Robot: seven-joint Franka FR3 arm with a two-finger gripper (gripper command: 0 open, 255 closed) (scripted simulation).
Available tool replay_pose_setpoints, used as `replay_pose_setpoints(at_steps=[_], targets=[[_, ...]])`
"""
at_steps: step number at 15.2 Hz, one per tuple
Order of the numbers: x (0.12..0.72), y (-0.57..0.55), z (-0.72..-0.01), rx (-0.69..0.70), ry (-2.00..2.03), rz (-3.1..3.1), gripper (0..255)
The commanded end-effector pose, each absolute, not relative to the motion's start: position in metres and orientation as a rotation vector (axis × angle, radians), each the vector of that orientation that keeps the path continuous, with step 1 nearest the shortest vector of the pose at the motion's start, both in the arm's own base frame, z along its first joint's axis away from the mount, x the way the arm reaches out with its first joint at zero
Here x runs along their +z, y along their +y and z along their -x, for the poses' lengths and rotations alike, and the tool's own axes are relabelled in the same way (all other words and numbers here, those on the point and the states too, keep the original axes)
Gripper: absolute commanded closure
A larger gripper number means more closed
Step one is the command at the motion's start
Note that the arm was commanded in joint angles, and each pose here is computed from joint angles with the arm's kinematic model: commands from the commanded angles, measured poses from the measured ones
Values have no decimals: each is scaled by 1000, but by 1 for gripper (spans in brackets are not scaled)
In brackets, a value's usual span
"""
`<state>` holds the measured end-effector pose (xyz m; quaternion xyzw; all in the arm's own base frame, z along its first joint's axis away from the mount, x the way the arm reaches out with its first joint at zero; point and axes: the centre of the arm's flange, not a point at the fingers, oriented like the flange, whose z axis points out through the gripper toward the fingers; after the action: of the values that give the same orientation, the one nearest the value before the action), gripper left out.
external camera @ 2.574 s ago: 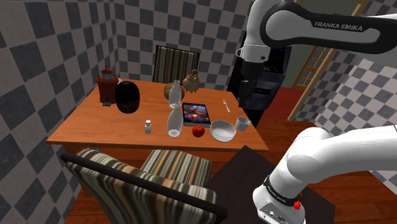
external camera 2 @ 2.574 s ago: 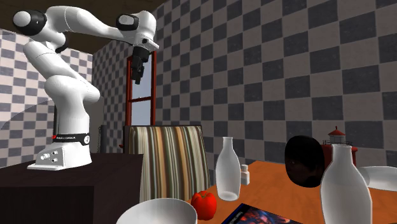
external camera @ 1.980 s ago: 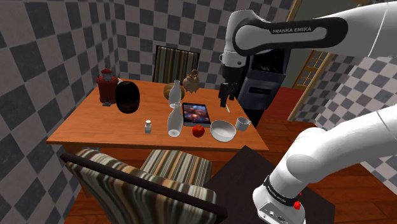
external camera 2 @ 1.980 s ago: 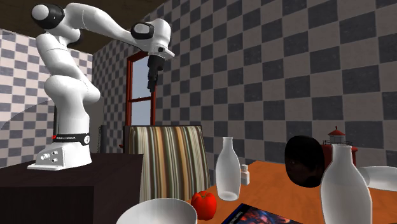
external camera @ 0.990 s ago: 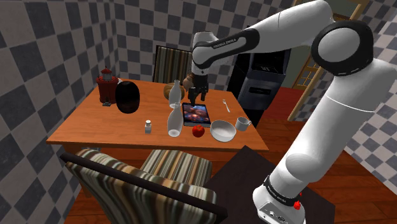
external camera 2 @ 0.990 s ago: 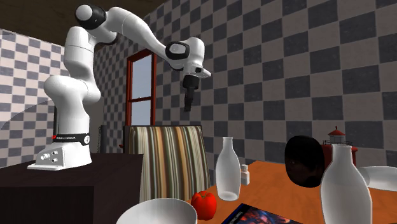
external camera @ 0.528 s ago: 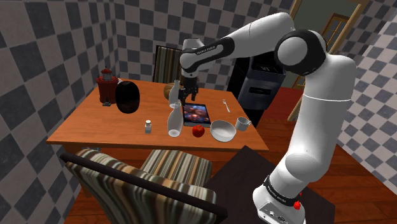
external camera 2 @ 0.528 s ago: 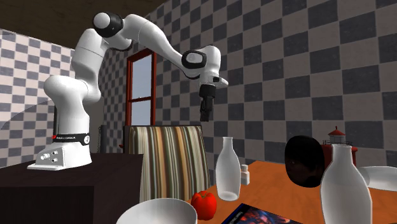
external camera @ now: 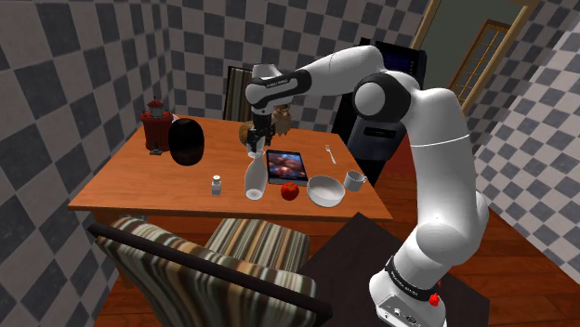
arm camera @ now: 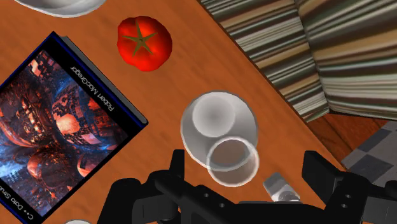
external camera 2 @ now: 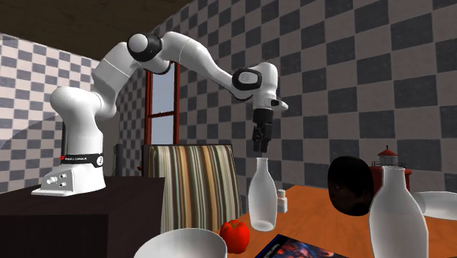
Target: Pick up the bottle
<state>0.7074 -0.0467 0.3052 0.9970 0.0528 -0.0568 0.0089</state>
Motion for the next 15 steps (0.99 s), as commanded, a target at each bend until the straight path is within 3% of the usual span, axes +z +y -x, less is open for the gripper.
replay_pose_setpoints(at_steps=[1, 10, 11, 15], targets=[[293, -49, -727, -172, 160, -3114, 0], [253, -49, -727, -172, 160, -3114, 0], [254, -49, -727, -172, 160, -3114, 255], [254, -49, -727, -172, 160, -3114, 255]])
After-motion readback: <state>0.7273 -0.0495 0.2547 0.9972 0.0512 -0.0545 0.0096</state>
